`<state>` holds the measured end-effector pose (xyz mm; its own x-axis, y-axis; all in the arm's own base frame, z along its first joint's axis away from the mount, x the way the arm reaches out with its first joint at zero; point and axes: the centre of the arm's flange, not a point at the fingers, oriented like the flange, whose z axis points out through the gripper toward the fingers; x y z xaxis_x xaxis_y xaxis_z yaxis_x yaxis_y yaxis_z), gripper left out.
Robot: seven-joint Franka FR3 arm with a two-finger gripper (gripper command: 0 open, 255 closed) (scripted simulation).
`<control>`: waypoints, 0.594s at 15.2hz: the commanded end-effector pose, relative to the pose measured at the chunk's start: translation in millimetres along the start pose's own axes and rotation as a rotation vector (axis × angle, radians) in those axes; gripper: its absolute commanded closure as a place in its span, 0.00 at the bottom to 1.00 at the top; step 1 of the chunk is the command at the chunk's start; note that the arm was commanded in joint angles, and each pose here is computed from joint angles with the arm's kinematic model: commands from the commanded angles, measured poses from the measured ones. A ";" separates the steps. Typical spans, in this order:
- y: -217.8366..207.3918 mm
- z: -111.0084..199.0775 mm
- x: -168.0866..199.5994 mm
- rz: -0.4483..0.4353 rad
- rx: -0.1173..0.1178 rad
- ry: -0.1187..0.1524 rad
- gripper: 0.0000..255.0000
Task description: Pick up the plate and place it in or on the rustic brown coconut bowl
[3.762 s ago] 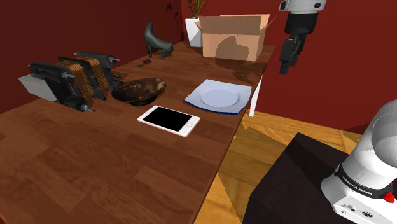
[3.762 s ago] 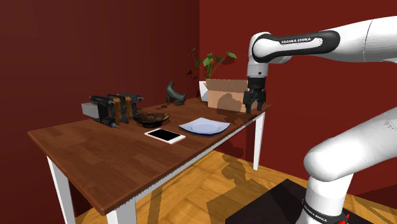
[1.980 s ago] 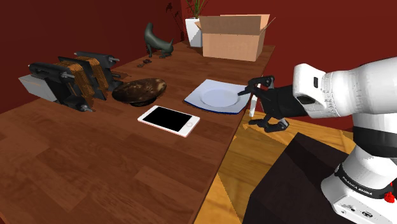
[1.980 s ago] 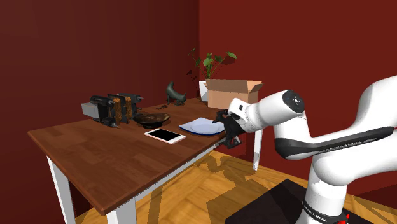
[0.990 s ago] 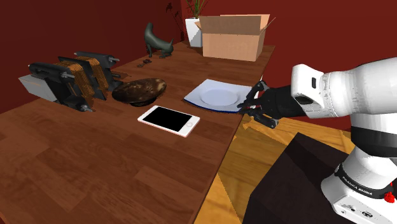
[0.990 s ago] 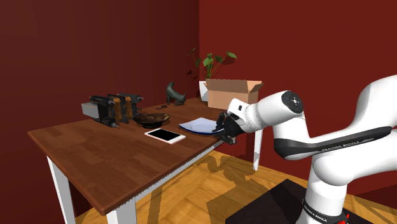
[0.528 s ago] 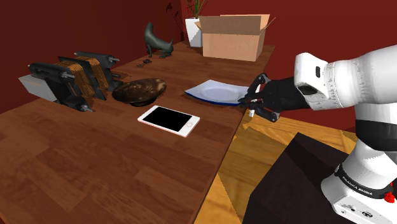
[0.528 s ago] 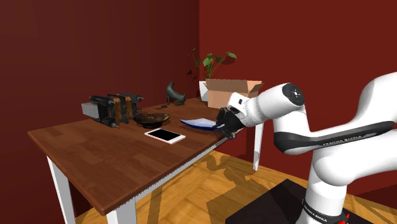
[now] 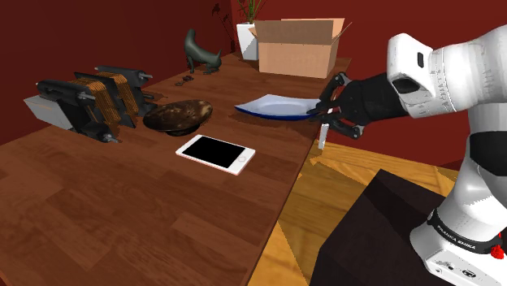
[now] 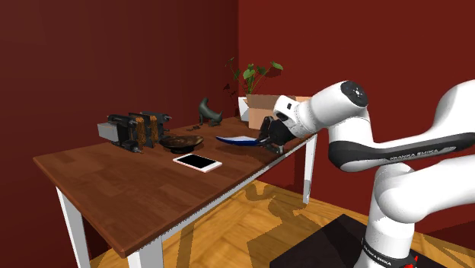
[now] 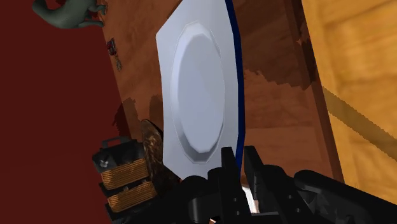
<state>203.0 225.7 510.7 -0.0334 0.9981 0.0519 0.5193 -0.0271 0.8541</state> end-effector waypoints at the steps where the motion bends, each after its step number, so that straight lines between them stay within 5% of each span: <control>1: 9.5 -4.8 1.0 0.000 0.000 0.000 1.00; 9: 45.5 -26.6 3.2 0.000 0.000 0.000 1.00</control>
<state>203.7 227.5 557.9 -0.0332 0.9981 0.0516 0.5194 -0.0269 0.8541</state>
